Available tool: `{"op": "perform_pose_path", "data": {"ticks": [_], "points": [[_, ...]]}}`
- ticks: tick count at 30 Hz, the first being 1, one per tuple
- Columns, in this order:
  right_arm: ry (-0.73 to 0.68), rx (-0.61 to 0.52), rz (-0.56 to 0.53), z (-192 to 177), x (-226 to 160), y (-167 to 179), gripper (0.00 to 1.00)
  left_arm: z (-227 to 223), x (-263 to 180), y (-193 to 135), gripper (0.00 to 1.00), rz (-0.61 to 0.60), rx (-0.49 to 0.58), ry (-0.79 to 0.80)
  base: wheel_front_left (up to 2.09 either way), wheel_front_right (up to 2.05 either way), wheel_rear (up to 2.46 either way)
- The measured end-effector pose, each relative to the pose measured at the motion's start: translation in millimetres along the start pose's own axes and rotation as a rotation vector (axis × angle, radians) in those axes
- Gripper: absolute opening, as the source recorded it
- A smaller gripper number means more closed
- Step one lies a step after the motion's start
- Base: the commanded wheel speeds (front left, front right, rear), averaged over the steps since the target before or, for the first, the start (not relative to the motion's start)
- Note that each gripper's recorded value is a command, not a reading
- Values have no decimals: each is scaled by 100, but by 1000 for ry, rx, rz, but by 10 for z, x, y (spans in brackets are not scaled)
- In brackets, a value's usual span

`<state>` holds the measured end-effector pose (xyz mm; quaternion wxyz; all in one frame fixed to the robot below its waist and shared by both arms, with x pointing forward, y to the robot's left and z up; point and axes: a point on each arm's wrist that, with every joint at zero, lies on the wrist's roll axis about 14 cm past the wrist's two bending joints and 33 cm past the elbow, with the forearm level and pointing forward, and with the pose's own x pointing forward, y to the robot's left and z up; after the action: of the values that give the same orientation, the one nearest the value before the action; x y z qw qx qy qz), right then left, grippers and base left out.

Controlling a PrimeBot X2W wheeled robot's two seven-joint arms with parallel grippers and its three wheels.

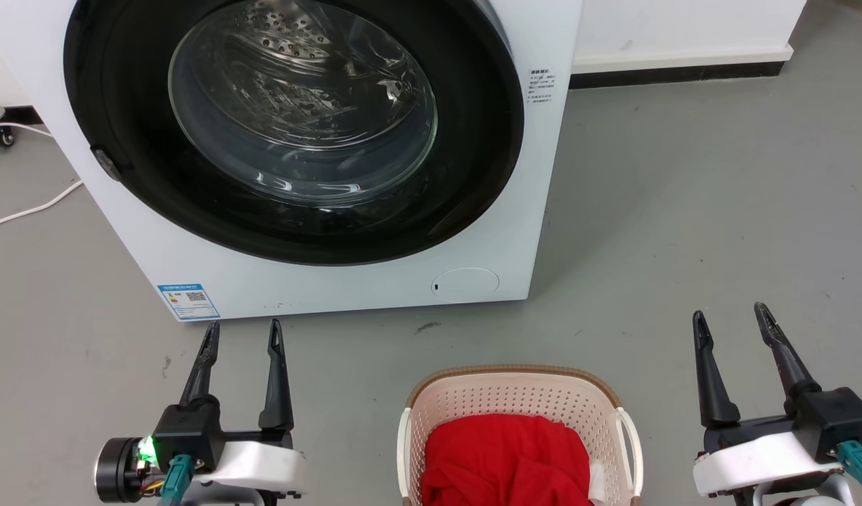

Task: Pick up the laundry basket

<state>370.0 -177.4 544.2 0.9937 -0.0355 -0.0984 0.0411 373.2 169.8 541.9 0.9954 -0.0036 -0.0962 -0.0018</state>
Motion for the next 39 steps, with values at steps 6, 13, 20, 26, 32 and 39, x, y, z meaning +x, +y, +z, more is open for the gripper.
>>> {"op": "perform_pose_path", "data": {"ticks": [6,13,20,26,32,39], "points": [[2,5,0,-7,-4,3,100,-10,-6,3,100,1,0,3,0,0,0],[2,6,6,-9,0,24,100,-32,-15,15,100,4,-1,10,0,0,0],[26,10,0,-89,-9,4,100,-137,-21,-47,100,-18,-14,43,0,0,0],[141,10,-21,-449,-83,-63,100,-389,39,-214,100,-76,-51,118,0,0,0],[223,4,-37,-737,3,-134,100,-864,113,-433,100,-148,-97,261,0,0,0],[354,-11,-27,-1211,119,-138,100,-1431,232,-697,100,-235,-118,422,0,0,0]]}}
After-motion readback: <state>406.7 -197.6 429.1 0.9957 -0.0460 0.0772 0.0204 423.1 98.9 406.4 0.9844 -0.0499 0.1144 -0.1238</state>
